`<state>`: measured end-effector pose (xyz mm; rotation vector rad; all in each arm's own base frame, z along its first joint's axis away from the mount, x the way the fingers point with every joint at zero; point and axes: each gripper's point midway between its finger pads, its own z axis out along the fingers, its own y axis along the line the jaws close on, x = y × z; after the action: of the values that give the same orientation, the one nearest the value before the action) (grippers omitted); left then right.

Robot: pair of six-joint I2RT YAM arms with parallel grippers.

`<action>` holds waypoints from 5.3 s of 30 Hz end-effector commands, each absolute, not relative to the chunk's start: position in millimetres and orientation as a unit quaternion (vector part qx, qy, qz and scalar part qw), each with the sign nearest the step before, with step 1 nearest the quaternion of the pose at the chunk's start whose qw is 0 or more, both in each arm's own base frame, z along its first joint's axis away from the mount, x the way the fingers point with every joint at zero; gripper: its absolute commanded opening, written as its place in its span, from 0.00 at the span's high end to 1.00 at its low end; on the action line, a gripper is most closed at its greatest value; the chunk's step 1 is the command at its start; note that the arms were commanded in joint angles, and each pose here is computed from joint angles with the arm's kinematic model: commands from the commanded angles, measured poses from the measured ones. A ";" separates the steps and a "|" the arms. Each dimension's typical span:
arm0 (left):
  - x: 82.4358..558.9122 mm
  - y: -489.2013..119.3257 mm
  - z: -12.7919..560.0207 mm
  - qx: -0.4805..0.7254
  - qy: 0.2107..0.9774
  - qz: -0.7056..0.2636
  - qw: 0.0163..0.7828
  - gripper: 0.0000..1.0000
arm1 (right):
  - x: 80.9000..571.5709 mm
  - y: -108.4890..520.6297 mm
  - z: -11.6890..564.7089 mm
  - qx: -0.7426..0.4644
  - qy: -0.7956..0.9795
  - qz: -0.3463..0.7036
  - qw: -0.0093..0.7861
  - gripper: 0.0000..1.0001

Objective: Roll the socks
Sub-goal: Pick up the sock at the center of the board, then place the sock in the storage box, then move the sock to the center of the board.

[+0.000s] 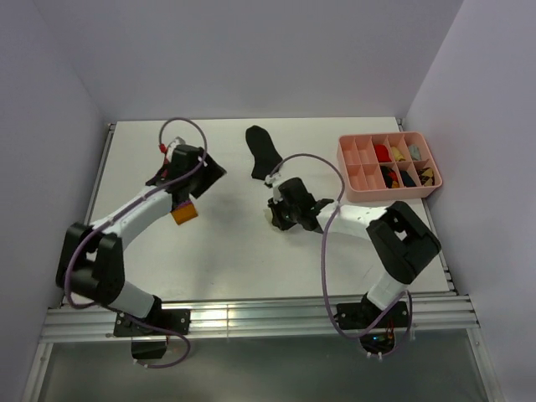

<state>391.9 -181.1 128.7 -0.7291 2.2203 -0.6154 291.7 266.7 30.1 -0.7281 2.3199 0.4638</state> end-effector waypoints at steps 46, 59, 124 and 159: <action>272.3 47.5 266.3 -0.332 0.698 0.072 0.630 0.01 | 541.7 -50.0 123.7 -0.011 0.885 -0.156 0.439 1.00; 273.9 45.1 264.1 -0.327 0.703 0.067 0.628 0.01 | 546.0 -70.2 96.5 0.023 0.911 -0.090 0.402 1.00; 277.2 39.9 257.5 -0.320 0.713 0.056 0.621 0.01 | 540.7 -63.0 77.3 0.003 0.941 -0.044 0.336 0.50; 271.6 37.6 258.3 -0.325 0.711 0.038 0.623 0.01 | 526.3 293.8 147.3 -0.089 0.860 0.274 0.421 0.44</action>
<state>271.5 39.2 255.4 -0.7423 1.6505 0.1188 503.8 270.8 113.5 -0.2643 2.2782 0.5714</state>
